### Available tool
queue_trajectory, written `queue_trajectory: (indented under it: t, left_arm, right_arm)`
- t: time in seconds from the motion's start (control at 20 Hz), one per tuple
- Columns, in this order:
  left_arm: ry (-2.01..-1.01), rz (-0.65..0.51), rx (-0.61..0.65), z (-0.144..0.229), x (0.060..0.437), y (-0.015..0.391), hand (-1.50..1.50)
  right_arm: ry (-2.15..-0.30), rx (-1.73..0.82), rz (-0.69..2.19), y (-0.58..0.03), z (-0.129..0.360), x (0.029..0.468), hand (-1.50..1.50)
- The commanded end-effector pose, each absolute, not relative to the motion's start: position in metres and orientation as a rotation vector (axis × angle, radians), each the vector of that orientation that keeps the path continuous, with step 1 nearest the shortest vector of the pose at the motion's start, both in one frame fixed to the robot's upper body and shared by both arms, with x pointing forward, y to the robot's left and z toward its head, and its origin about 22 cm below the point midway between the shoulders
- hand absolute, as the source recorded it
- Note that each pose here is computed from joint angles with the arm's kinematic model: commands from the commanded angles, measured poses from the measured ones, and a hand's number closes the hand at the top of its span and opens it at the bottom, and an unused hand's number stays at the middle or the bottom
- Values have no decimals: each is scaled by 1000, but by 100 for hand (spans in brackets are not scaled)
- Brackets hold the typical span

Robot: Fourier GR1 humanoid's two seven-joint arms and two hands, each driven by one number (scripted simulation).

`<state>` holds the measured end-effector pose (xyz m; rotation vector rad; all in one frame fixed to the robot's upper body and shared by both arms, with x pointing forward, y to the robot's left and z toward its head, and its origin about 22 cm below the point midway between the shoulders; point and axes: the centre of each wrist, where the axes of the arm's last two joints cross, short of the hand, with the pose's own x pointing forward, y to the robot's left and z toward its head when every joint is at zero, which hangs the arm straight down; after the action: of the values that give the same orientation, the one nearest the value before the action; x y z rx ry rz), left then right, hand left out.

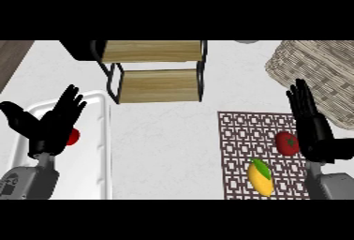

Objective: Pick the lemon from the placemat and place it in the tiered shelf

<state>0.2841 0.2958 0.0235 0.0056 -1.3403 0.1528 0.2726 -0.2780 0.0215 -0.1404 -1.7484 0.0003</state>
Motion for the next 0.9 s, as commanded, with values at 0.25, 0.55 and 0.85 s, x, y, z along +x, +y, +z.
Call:
queue_trajectory:
  t: [0.25,0.55,0.85]
  left_arm:
    - [-1154,78,180,-23,243,322,0]
    - [-1109,51,86,-20,264,304,0]
    - [-1121,45,96,-26,236,302,0]
  right_arm:
    - [-1935,-268,314,-408,83,234,150]
    - [-1558,-399,218,-458,-1,209,-150]
    - [-1602,-231,500,-478,40,198,-150]
